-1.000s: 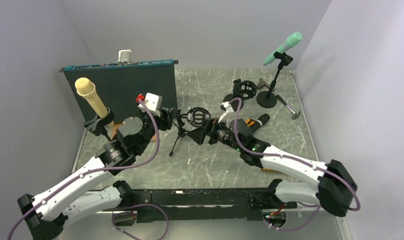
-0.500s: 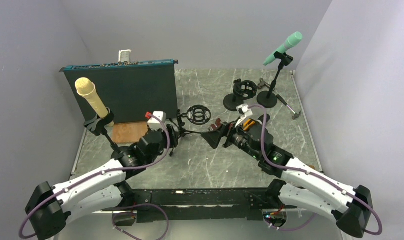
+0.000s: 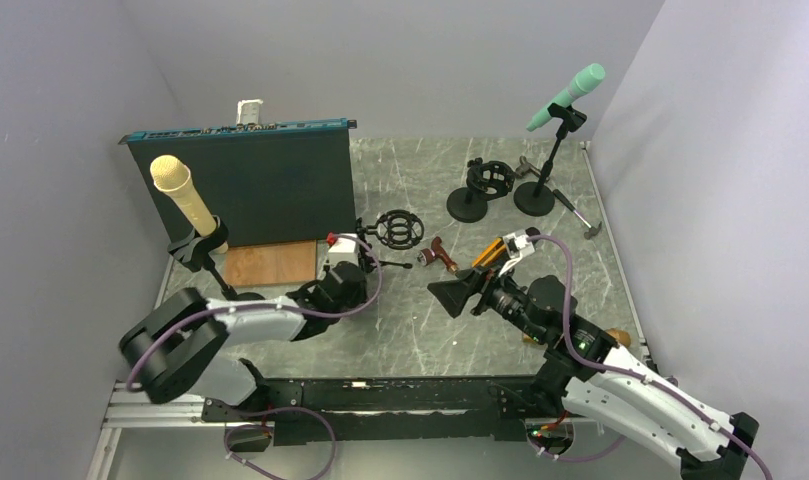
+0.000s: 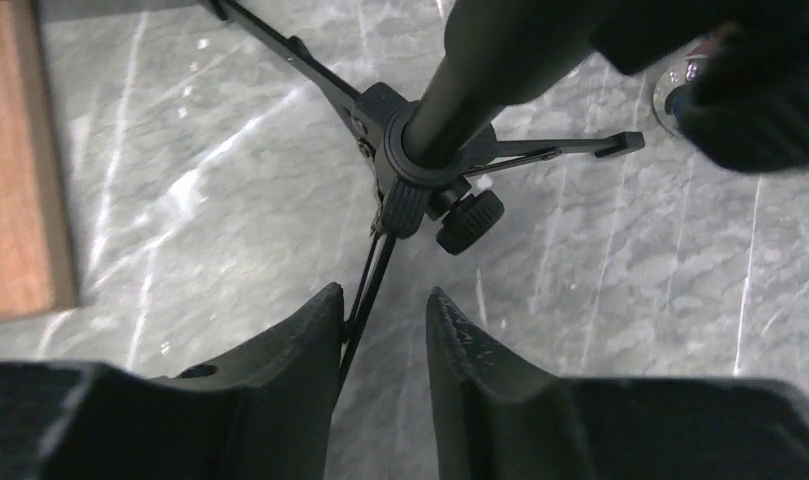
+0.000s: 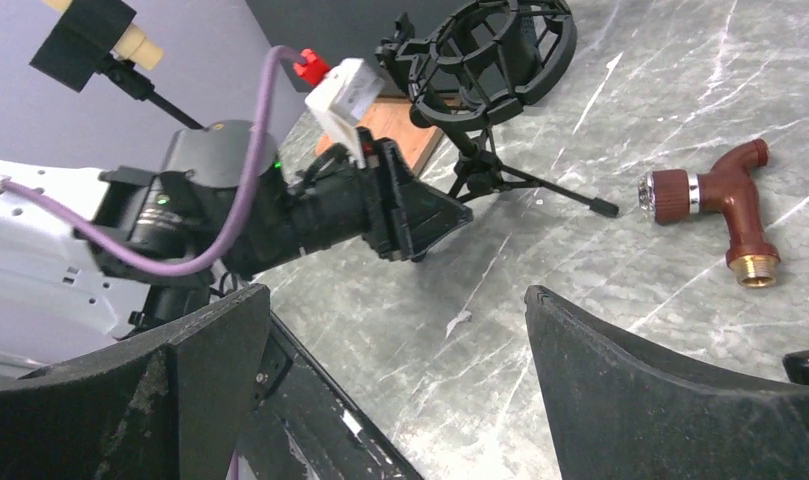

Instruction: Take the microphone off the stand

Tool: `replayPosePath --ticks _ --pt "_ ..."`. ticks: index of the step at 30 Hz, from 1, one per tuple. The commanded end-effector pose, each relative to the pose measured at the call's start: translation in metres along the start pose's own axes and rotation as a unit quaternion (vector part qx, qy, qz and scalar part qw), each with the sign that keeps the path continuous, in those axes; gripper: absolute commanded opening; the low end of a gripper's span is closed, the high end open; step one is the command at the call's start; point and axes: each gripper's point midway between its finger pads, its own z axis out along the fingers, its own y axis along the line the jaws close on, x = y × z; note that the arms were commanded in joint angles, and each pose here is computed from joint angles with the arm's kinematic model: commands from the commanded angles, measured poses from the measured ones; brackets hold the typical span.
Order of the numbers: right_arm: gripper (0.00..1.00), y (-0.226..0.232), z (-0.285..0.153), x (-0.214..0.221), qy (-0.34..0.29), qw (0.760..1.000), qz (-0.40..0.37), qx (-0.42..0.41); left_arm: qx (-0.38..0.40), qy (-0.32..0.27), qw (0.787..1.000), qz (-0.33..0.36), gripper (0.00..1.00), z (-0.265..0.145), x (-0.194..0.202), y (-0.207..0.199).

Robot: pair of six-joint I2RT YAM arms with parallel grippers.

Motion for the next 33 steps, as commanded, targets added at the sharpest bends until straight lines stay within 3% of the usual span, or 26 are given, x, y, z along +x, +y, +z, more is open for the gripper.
replayPosePath --ticks 1,5,7,13,16,26,33 --pt "1.00 -0.004 -0.013 -0.003 -0.006 1.000 0.002 0.011 0.051 -0.057 0.997 -0.026 0.38 0.022 -0.040 -0.044" --pt "1.00 -0.009 -0.023 -0.009 -0.014 1.000 0.001 0.026 0.065 -0.051 0.997 -0.005 0.23 0.046 -0.049 -0.071" --pt "1.00 -0.010 -0.026 -0.010 -0.015 0.999 0.000 0.032 0.073 -0.053 0.996 -0.008 0.21 0.057 -0.056 -0.084" --pt "1.00 -0.015 -0.029 -0.009 -0.009 0.999 -0.002 0.045 0.093 -0.049 0.994 -0.016 0.23 0.092 -0.079 -0.106" --pt "1.00 -0.015 -0.028 -0.006 -0.004 0.999 0.003 0.045 0.100 -0.051 0.994 -0.007 0.35 0.090 -0.083 -0.106" --pt "1.00 -0.013 -0.016 -0.015 -0.005 0.998 -0.019 0.054 0.133 -0.016 0.991 -0.005 0.60 0.020 -0.095 -0.098" --pt "1.00 -0.002 0.000 -0.021 0.004 0.999 -0.034 0.041 0.184 -0.036 0.982 0.038 0.60 -0.056 -0.128 -0.091"
